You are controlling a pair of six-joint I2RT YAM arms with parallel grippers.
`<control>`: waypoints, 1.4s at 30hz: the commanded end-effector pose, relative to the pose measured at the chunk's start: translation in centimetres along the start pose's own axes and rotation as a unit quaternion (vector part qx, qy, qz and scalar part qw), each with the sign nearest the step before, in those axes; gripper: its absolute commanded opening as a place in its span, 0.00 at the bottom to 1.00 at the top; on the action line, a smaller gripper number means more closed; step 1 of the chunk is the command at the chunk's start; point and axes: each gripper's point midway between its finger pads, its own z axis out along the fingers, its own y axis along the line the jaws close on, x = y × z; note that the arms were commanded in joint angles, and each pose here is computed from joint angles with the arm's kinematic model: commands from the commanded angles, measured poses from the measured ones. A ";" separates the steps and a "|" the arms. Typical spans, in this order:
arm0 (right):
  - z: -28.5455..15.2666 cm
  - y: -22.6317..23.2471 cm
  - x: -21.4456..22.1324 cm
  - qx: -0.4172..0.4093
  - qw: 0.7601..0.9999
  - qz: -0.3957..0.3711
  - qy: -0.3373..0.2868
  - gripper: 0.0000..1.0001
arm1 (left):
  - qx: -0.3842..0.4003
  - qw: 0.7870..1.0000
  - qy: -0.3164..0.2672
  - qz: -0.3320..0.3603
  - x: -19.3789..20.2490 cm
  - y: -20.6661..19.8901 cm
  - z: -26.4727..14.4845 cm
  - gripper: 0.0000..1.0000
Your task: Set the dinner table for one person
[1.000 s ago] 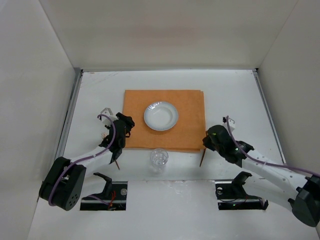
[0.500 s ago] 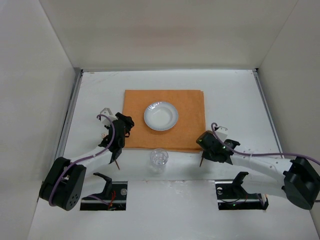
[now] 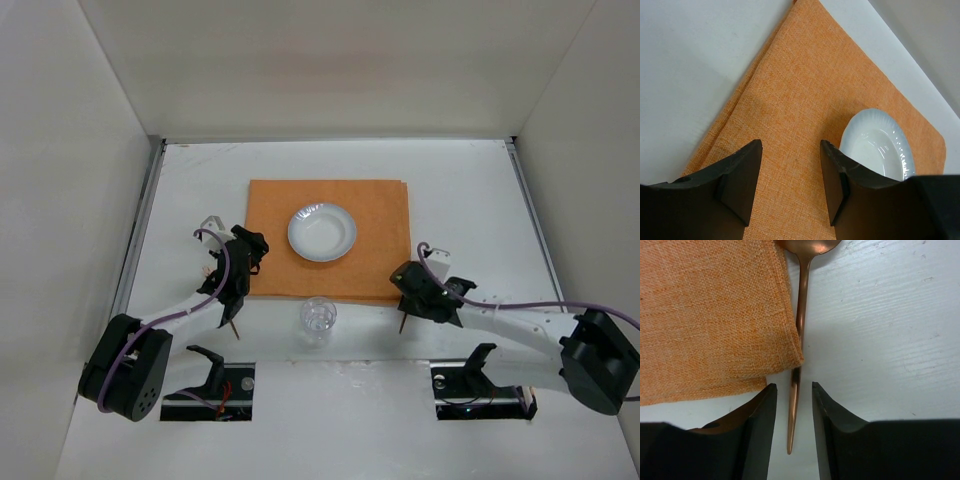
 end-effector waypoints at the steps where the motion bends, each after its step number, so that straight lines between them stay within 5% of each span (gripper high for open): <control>1: 0.0 2.0 -1.4 -0.027 1.000 0.009 -0.014 0.38 | 0.016 1.000 -0.013 -0.017 -0.7 -0.8 0.0 0.47; 7: 0.6 1.4 -1.1 -0.013 1.000 0.007 -0.001 0.26 | 0.014 1.000 -0.013 -0.019 -0.8 -0.6 0.0 0.47; 20: 1.4 0.9 -1.2 0.002 0.999 -0.024 0.034 0.19 | 0.011 0.999 -0.014 -0.027 -1.0 -0.2 0.1 0.47; 24: 1.0 0.1 -1.8 0.012 1.000 -0.012 0.024 0.09 | 0.008 1.000 -0.011 -0.026 -0.8 -0.1 0.2 0.47; 34: -3.2 -2.6 -5.4 0.031 0.998 0.023 -0.041 0.07 | 0.014 0.999 0.004 -0.037 -0.2 -0.4 0.3 0.47; 42: -4.4 4.5 -10.9 -0.076 0.992 -0.038 -0.093 0.07 | 0.012 0.999 0.002 -0.036 -0.2 -0.3 0.3 0.47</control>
